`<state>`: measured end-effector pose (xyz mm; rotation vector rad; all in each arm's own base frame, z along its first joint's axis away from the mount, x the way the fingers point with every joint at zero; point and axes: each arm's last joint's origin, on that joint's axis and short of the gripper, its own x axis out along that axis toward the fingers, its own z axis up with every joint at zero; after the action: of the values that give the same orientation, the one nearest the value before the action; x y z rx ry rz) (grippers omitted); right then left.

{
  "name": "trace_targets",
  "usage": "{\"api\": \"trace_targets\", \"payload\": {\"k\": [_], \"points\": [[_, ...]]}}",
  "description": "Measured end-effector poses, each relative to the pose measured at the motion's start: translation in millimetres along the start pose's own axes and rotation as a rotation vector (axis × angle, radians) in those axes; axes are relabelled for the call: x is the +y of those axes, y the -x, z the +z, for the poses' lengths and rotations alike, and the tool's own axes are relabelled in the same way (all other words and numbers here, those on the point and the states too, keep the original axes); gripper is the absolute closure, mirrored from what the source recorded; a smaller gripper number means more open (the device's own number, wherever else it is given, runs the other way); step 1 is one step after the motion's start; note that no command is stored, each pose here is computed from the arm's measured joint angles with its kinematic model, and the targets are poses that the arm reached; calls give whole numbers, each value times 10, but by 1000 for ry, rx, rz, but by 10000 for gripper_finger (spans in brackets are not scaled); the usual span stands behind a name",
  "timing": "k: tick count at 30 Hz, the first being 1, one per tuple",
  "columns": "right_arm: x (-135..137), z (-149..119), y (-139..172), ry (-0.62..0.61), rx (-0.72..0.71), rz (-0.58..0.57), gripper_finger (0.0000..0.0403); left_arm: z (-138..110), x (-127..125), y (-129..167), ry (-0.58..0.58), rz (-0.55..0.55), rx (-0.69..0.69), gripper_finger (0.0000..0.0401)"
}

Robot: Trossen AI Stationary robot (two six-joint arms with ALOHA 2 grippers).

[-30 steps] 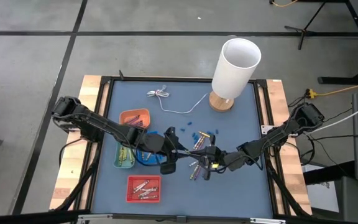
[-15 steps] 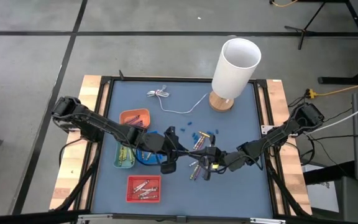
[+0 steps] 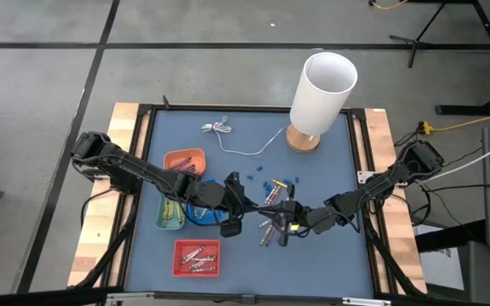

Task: Sort crayons
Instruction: Put the green crayon into the blue green bin

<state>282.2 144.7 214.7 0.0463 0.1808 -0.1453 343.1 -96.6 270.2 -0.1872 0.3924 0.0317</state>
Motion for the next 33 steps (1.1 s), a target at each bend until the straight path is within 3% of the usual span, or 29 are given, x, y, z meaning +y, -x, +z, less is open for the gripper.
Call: {"api": "trace_targets", "payload": {"k": [6, 13, 17, 25, 33], "points": [[2, -1, -5, 0, 6, 30, 375, -1, 0, 0, 7, -1, 2, 395], [5, -6, -5, 4, 13, 38, 299, -3, 24, 59, 53, 10, 43, 395], [-1, -40, -4, 27, 44, 33, 271, 28, 79, 262, 127, 2, 134, 394], [-21, -170, 10, 109, 166, 50, 264, -82, 258, 940, 337, 76, 517, 394], [-28, -226, 23, 142, 223, 69, 264, -384, 318, 1422, 457, 374, 900, 394]]}}
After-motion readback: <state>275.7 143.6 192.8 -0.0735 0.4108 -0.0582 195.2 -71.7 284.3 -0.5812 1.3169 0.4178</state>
